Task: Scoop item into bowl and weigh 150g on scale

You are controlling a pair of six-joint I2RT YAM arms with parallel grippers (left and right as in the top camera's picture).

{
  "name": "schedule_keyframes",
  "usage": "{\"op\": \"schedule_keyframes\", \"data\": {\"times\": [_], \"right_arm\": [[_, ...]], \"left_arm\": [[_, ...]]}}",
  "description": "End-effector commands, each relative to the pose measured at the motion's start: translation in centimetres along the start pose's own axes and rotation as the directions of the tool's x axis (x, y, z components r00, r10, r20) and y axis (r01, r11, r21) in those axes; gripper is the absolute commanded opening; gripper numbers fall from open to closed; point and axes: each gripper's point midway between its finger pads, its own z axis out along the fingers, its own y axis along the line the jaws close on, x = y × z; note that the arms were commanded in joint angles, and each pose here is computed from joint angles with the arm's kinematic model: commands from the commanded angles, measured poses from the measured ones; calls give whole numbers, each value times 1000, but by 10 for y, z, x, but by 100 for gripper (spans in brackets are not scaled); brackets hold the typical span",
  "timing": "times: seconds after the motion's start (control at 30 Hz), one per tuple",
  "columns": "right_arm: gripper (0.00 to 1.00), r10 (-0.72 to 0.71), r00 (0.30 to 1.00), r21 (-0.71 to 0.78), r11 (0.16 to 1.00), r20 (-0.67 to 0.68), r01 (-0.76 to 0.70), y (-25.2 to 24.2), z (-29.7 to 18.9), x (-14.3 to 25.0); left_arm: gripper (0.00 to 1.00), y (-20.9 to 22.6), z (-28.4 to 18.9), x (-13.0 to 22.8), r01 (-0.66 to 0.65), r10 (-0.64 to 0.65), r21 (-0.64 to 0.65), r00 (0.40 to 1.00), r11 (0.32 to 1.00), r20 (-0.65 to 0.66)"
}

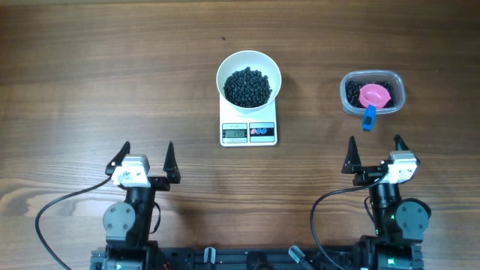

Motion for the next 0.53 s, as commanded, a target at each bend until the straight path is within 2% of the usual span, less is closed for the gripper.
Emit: {"op": "schedule_keyframes", "data": {"times": [0.0, 0.5], "right_arm": [[100, 9, 1000, -20, 1000, 16, -9, 4, -1, -3], [100, 9, 1000, -20, 1000, 16, -9, 4, -1, -3]], "left_arm": [[100, 2, 0, 1, 13, -13, -9, 1000, 1000, 7], [100, 2, 0, 1, 13, -13, -9, 1000, 1000, 7]]}}
